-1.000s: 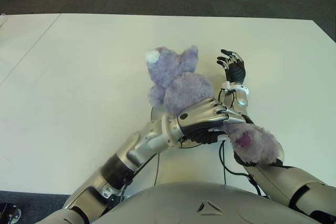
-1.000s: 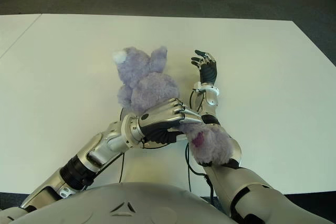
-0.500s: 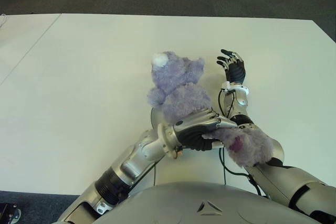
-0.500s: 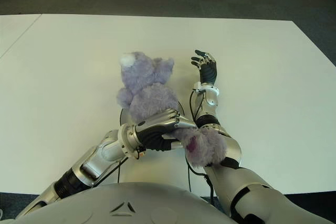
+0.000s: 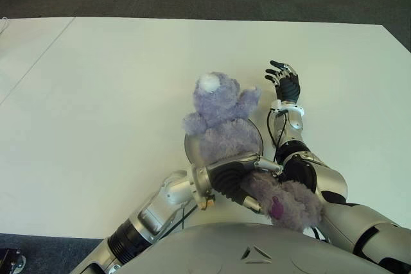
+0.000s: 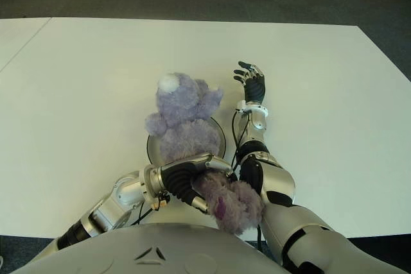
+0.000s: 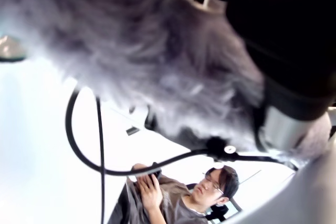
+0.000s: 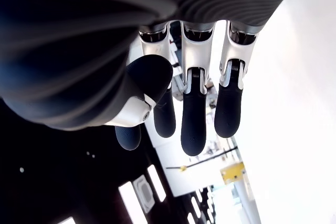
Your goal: Put the doll into the plate.
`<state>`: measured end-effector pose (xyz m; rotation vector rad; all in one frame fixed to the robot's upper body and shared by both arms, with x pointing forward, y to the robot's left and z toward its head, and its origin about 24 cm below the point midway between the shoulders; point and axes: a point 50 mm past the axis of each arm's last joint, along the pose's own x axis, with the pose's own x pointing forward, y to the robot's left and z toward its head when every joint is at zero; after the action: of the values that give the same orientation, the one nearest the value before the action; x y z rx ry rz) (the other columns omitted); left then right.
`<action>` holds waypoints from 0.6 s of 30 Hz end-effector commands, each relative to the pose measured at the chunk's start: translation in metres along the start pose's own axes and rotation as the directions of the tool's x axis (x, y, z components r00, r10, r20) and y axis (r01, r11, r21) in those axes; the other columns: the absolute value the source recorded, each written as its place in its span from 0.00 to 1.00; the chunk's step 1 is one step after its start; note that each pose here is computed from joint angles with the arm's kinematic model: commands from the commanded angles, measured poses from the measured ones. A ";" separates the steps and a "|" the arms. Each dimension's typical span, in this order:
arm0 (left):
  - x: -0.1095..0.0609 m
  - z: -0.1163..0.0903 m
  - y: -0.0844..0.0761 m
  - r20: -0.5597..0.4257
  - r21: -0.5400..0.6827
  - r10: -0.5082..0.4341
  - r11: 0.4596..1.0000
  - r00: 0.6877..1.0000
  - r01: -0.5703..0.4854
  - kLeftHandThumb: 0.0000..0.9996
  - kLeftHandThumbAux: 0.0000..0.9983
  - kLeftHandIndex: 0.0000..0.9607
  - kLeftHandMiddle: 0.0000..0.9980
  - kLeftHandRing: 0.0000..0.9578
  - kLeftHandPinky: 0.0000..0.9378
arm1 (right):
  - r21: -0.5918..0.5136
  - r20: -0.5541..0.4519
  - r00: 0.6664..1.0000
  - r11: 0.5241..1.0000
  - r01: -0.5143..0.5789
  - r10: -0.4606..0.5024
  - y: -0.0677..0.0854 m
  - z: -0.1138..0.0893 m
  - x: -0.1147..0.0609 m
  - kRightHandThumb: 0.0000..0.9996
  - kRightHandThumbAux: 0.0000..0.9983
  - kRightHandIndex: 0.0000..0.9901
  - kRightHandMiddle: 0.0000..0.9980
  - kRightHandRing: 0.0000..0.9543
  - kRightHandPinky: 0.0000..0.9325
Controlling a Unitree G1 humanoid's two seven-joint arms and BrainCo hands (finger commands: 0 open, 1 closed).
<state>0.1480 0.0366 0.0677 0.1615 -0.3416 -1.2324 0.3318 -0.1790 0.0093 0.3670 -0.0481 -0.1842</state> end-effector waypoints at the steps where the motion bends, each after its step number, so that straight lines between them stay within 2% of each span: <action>1: -0.011 -0.013 -0.006 -0.113 -0.200 -0.143 0.973 0.983 0.118 0.05 0.57 0.00 0.07 0.10 0.11 | 0.054 -0.467 0.871 0.978 0.199 -0.151 -0.031 -0.101 -0.095 1.00 0.69 0.43 0.32 0.45 0.45; 7: -0.014 -0.015 -0.004 -0.130 -0.297 -0.240 0.935 0.962 0.193 0.02 0.53 0.00 0.01 0.04 0.07 | 0.056 -0.468 0.870 0.977 0.207 -0.157 -0.032 -0.101 -0.095 1.00 0.69 0.43 0.32 0.45 0.45; 9: -0.016 -0.022 -0.005 -0.127 -0.318 -0.267 0.923 0.955 0.216 0.01 0.51 0.00 0.00 0.00 0.01 | 0.056 -0.467 0.870 0.976 0.208 -0.159 -0.031 -0.101 -0.095 1.00 0.69 0.43 0.33 0.45 0.45; 13: -0.021 -0.038 -0.006 -0.152 -0.331 -0.316 0.909 0.937 0.253 0.00 0.49 0.00 0.00 0.00 0.00 | 0.056 -0.463 0.872 0.977 0.207 -0.158 -0.030 -0.101 -0.094 1.00 0.69 0.43 0.33 0.44 0.46; 18: -0.024 -0.041 -0.004 -0.179 -0.325 -0.354 0.902 0.918 0.285 0.00 0.45 0.00 0.00 0.00 0.00 | 0.043 -0.459 0.875 0.980 0.194 -0.153 -0.029 -0.100 -0.093 1.00 0.69 0.44 0.33 0.44 0.46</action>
<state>0.1571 0.0435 0.0582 0.0489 -0.1491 -1.4722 0.3317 -0.1788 0.0091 0.3676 -0.0477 -0.1804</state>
